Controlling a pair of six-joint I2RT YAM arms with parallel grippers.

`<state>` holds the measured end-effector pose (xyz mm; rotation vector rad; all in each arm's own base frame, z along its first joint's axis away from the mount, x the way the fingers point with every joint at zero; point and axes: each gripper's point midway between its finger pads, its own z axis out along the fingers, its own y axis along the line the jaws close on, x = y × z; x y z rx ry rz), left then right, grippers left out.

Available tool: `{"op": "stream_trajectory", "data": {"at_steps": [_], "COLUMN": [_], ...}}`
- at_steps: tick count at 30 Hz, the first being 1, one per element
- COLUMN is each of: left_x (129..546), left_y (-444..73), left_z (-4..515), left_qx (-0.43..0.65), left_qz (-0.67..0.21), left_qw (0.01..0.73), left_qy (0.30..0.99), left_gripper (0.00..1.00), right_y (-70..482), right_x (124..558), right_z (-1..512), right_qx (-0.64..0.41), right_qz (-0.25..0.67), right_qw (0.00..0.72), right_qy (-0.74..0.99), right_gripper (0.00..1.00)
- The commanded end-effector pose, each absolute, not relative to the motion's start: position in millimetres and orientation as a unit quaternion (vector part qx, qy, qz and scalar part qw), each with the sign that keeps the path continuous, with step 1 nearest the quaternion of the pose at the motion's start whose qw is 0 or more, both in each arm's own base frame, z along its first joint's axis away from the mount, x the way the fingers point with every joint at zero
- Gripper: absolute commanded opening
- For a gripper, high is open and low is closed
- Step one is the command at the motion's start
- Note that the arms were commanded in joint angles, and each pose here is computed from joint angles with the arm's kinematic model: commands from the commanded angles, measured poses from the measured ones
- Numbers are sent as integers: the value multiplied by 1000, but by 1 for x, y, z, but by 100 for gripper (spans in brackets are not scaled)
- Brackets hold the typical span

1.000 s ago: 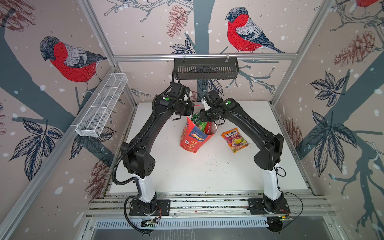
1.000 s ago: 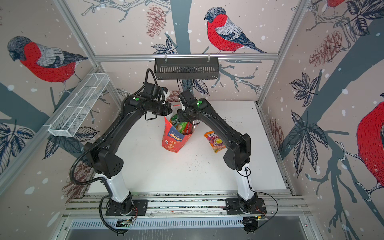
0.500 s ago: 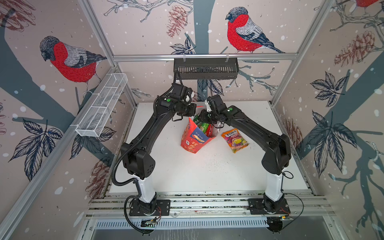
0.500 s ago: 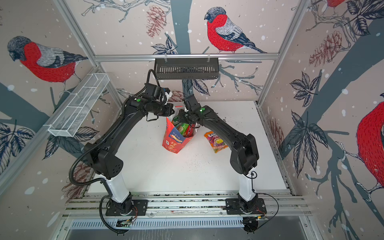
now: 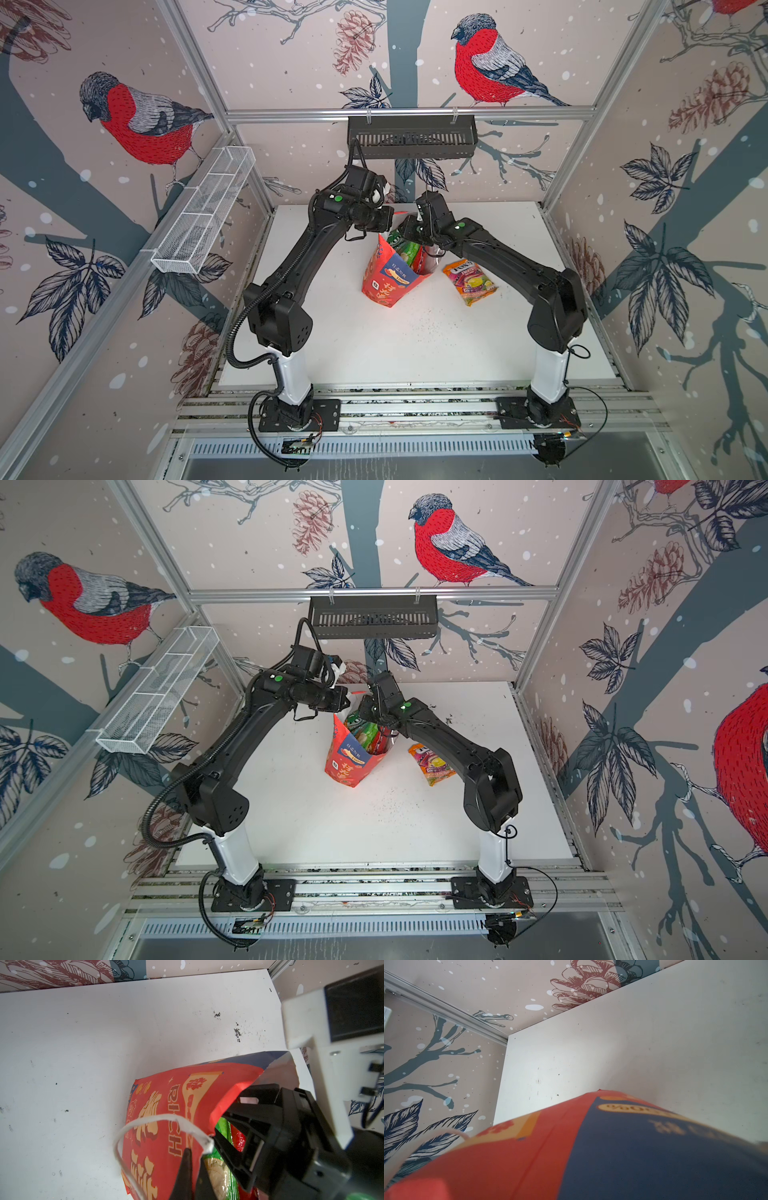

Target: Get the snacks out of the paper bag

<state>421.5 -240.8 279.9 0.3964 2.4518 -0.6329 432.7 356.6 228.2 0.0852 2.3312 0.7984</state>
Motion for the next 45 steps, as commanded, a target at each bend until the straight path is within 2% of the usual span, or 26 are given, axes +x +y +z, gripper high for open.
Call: {"op": "stream_trajectory", "data": {"at_steps": [1,14,26,39,45], "left_x": [422,422,431,444,448], "left_y": [-255,-259,-256,-242,-240], "left_z": [293,292,283,279,276], "left_qx": [170,175,170,157,159], "left_qz": [-269,-278,-267,-257,-255], "left_qw": [299,294,283,282,281], "left_qy": [900,897,905,911,911], "left_gripper": [0,0,0,0,0], "right_y": [358,360,360,346,350], "right_x": [444,454,454,438,424], "right_z": [234,205,233,269,282], "right_qx": [51,60,44,22,-25], "right_qz": [310,291,310,341,363], "right_qw": [356,346,368,384,383], "right_qy": [880,890,875,858,849], "right_gripper": [39,37,4,3,3]}}
